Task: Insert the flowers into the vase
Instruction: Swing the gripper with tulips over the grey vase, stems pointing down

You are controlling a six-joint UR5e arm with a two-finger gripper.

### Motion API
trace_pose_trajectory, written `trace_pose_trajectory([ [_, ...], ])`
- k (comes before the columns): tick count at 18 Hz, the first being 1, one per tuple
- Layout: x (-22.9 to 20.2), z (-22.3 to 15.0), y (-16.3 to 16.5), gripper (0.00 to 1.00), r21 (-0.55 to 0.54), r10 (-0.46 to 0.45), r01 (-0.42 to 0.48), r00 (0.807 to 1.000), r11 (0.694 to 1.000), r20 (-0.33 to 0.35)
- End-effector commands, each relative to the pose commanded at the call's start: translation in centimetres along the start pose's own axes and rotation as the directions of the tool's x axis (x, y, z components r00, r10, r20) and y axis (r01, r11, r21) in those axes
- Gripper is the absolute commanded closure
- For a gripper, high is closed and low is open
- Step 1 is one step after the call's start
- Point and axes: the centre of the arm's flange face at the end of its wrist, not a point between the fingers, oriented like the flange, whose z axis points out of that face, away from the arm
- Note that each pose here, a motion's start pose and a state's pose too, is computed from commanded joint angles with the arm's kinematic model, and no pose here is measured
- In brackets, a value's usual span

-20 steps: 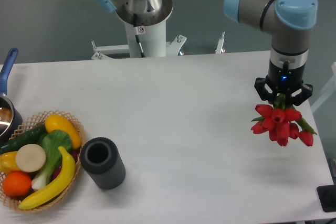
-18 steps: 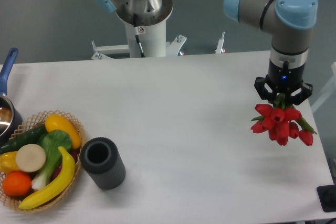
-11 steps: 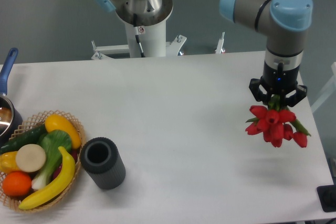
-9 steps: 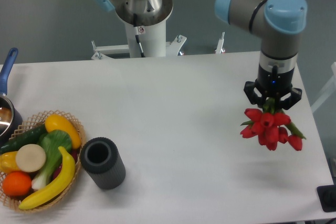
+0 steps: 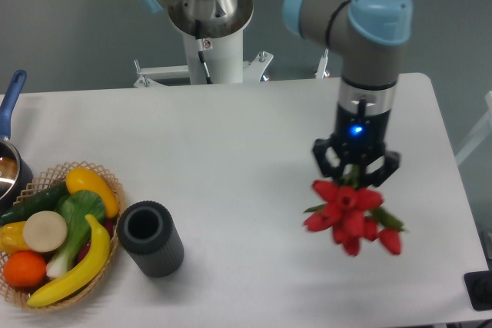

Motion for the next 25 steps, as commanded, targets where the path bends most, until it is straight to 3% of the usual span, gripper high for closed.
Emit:
trace_pose_trajectory([
  [4,2.5,0.1,-3.4,1.00,0.088,0.069,-0.065,0.997,0.994,-0.037],
  [6,4.2,-0.3,-5.1,1.00,0.202,0.115,-0.101,0.991,0.974,-0.061],
  [9,5.8,-1.0,-6.5,1.00,0.330,0.159,-0.101,0.975,0.939,-0.154],
  [12,7.4,-2.3,-7.7,0.99,0.435,0.216,-0.095,0.947,0.895,-0.238],
  [16,8.5,-3.7,-8.5,0.96,0.518,0.274,-0.094,0.919,0.850,-0.282],
  [21,10.3,-5.1,-9.1,0.92,0.613,0.346,-0.053,0.862,0.788,-0.370],
  [25,12.1,-6.0,-9.8,0.88,0.657,0.406,-0.062,0.828,0.752,-0.386],
])
